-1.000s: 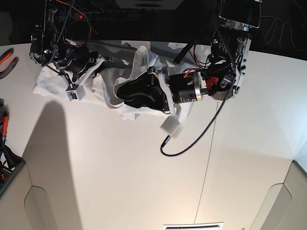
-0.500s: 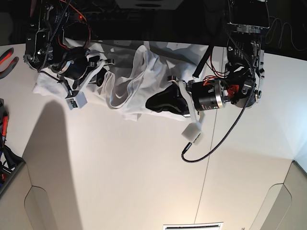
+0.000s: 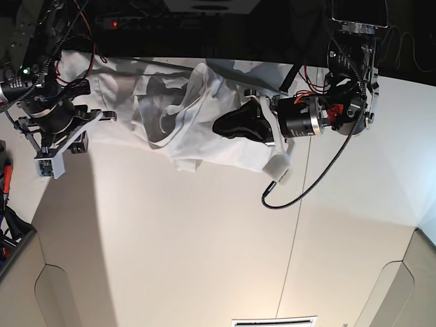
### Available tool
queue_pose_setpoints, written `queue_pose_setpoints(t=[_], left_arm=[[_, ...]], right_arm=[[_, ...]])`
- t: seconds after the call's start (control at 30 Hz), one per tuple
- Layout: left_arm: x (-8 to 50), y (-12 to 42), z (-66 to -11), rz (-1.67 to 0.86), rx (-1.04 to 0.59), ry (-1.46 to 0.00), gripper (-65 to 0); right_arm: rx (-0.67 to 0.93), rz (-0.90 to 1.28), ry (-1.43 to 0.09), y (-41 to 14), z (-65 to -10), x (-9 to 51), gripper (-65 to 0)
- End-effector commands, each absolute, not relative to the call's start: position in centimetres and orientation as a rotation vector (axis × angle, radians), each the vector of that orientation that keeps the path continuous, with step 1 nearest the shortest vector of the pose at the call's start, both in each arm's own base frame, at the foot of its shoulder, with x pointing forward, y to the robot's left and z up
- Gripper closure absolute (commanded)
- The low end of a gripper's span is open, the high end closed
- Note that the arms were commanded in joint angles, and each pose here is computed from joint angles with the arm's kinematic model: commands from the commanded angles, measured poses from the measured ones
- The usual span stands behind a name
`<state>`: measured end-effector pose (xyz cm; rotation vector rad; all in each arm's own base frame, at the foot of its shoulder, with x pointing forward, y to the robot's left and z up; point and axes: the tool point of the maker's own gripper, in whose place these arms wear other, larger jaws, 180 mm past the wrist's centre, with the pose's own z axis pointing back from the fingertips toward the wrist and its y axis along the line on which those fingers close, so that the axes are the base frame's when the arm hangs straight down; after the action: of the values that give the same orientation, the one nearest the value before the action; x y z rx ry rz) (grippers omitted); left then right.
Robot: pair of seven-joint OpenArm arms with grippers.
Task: Layout the t-shirt on the table in an organized manner, then fold the t-shirt properly
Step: 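Press the folded bundle down with the left gripper and release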
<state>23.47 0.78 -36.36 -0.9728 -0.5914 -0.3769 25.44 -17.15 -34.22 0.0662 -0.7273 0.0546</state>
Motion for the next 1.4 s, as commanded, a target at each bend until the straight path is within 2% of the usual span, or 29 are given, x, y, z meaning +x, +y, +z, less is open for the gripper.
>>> queue_pose_setpoints(t=[0.0,0.1,0.27,0.4,0.57,0.9,1.2,1.37], left_arm=[[24.3,0.2,-34.7,-0.39,-1.014,-0.65,0.0],[23.8,-0.8,-35.0,-0.426,-1.014,-0.632,0.0],[24.1,-2.2,-36.6,-0.492,-0.917,-0.676,0.0],[23.8,-3.1,-37.4,-0.557,-0.866,-0.683,0.0],[24.5,-4.4,-37.8,-0.621,-0.838,-0.704,0.0],[26.7,-8.5,-40.5,-0.594,-0.895,-0.605,0.0],[29.6,-8.2,-40.5,-0.566,-0.888,-0.637,0.0],[29.6,-8.0,-41.0,-0.585,-0.858,-0.632,0.0]], right_arm=[[0.075,0.053,-0.743,-17.1,-34.1,25.6,0.0],[0.092,0.03,-0.654,-17.4,-37.3,24.5,0.0],[0.13,-0.028,-0.529,-17.6,-42.9,22.7,0.0],[0.151,-0.041,-0.458,-17.5,-45.0,21.6,0.0],[0.152,-0.04,-0.456,-17.4,-45.1,21.6,0.0],[0.21,-0.03,-0.471,-16.3,-44.8,21.8,0.0],[0.246,-0.041,-0.484,-15.8,-44.4,22.0,0.0],[0.249,-0.021,-0.546,-16.2,-41.5,23.2,0.0]])
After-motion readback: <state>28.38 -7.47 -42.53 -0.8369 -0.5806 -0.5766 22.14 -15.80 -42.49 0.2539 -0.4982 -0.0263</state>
